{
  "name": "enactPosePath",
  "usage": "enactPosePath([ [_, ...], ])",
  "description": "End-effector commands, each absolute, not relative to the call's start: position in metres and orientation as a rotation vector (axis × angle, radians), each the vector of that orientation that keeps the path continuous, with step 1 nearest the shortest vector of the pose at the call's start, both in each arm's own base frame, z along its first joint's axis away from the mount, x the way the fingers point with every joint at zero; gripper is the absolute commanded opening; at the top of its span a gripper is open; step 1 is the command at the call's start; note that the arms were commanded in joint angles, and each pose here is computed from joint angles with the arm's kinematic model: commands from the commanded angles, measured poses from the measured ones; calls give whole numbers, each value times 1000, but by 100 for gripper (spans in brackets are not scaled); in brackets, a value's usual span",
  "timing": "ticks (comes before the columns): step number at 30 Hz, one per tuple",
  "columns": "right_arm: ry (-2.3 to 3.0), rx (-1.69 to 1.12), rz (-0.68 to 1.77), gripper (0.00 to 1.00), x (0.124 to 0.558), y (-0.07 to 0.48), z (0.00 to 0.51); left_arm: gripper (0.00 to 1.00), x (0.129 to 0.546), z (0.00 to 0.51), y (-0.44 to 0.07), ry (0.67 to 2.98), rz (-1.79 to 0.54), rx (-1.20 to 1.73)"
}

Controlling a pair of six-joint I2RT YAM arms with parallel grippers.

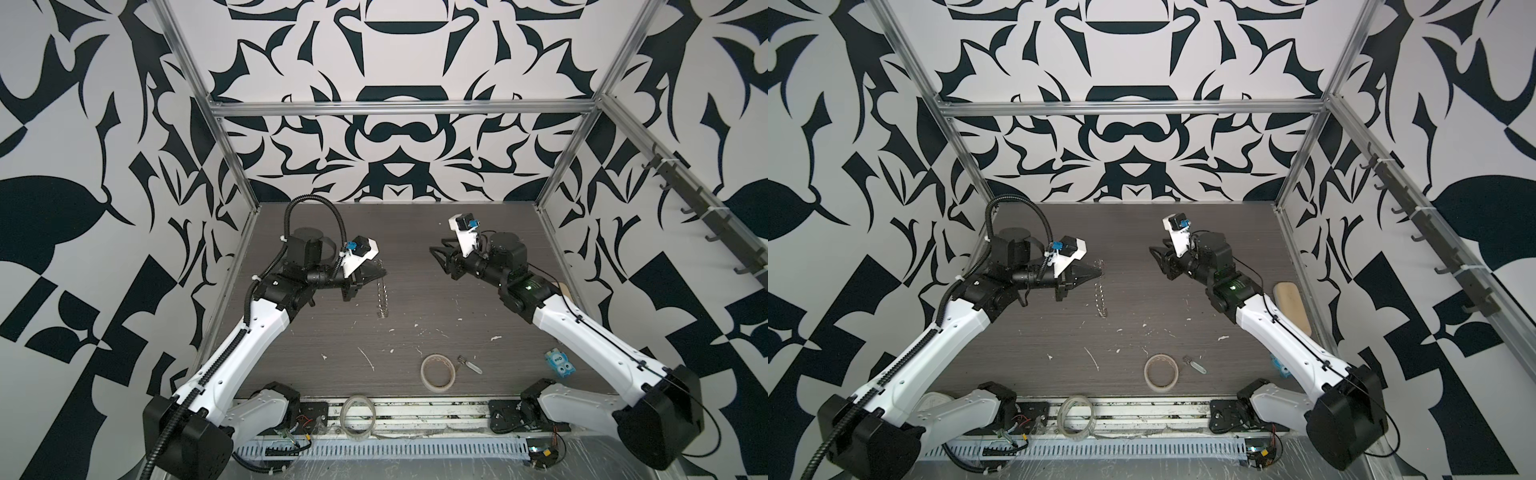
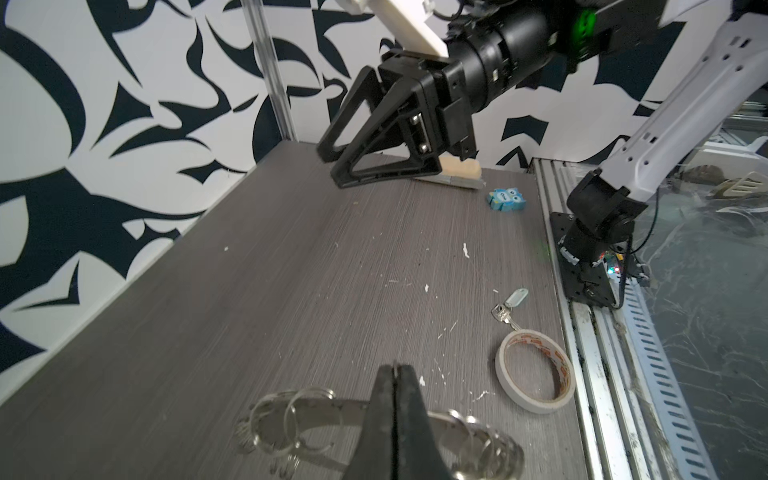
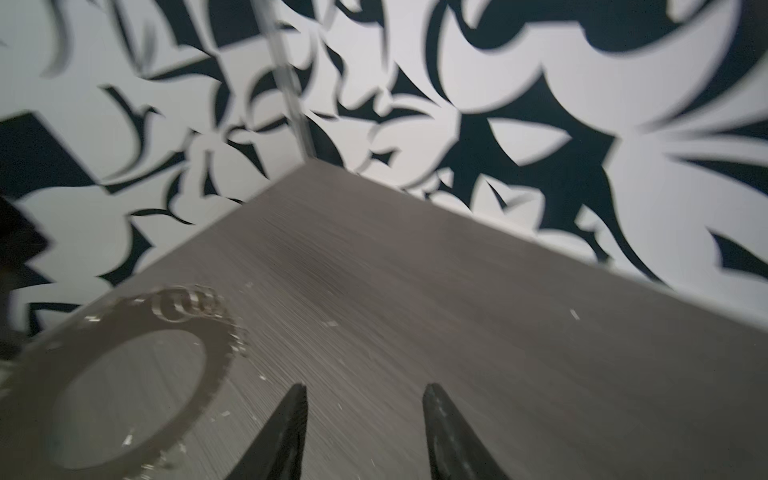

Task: Remove the keys from the keyring
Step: 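Lower the disc onto the table with the left gripper while the right gripper withdraws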

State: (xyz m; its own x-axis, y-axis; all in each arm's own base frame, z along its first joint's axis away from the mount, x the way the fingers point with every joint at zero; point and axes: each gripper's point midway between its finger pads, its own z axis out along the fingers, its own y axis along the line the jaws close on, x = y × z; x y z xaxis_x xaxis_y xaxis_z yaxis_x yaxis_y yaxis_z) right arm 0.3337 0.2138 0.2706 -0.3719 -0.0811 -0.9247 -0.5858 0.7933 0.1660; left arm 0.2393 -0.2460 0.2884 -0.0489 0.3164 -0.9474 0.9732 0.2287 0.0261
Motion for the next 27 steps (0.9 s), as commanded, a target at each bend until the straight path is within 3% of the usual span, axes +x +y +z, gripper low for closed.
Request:
enactPosePath([
  [1,2199,-204,316,49,330,155,220,0,248,257,-237,1705,-819,1216],
  [8,2347,-56,291,54,318,142,166,0,249,210,-231,1866,-829,1152],
  [14,2402,62,259,66,317,131,142,0,247,180,-229,1947,-841,1122],
  [18,2414,82,272,68,321,132,134,0,250,169,-242,1904,-935,1084],
  [27,2429,116,238,70,323,122,132,0,269,131,-267,2042,-923,1095],
])
